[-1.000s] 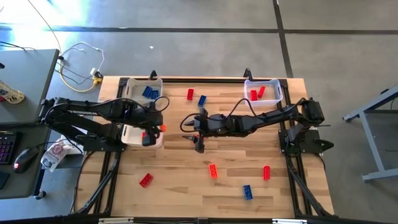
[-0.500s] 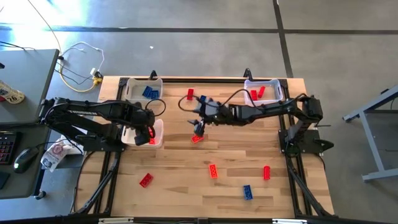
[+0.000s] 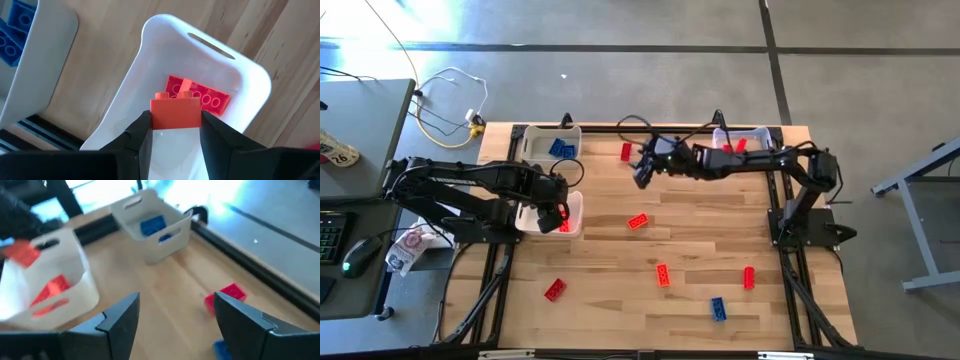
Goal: Sort & place blocks by color
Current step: Put the orange game piece into the white bin
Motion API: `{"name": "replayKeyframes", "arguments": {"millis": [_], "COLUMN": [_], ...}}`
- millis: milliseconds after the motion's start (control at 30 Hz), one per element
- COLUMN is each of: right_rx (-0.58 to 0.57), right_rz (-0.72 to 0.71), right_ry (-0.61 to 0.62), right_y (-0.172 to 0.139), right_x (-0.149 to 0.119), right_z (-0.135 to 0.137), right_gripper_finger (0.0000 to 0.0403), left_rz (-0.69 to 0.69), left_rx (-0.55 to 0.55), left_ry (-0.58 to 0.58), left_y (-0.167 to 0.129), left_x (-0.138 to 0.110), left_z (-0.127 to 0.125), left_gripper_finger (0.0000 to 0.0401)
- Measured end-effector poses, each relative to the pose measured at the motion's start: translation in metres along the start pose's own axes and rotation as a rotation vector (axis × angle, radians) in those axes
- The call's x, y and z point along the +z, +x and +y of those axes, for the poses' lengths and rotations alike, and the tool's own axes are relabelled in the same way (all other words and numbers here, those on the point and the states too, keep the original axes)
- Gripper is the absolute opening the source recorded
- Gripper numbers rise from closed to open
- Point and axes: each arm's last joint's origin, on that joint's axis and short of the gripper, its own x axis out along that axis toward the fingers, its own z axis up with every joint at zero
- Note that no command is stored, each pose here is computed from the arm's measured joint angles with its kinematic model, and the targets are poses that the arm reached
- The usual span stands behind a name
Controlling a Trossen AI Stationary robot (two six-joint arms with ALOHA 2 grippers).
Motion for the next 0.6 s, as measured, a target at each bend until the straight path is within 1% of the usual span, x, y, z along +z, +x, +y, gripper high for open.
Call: {"name": "replayKeyframes", "arguments": {"millis": [133,233,333,467,600], "right_rx": [0.026,0.048,0.047,0.040,0.036], "right_rz": [-0.073,-0.123,-0.131,-0.153,-0.154], "right_ry": [0.027,0.039,0.038,-0.011,-0.012], "right_y": [0.002,0.002,0.001,-0.003,-0.006], "right_x": [0.011,0.019,0.032,0.051,0.064], "right_z": [-0.012,-0.018,-0.022,-0.019,-0.019], "right_gripper_finger": [0.0241,0.0241,0.0241,0.0241,0.0241], "left_rz": [-0.006,-0.002,0.022,0.057,0.084], "left_rx": [-0.002,0.002,0.019,0.040,0.054], "left_ry": [-0.006,-0.036,-0.060,-0.059,-0.069], "left_y": [0.000,0.003,0.008,0.015,0.020], "left_x": [0.001,0.005,0.009,0.014,0.018], "left_z": [0.000,0.001,0.004,0.008,0.011], "left_gripper_finger": [0.0109,0.0109,0.0109,0.0110,0.0109]}}
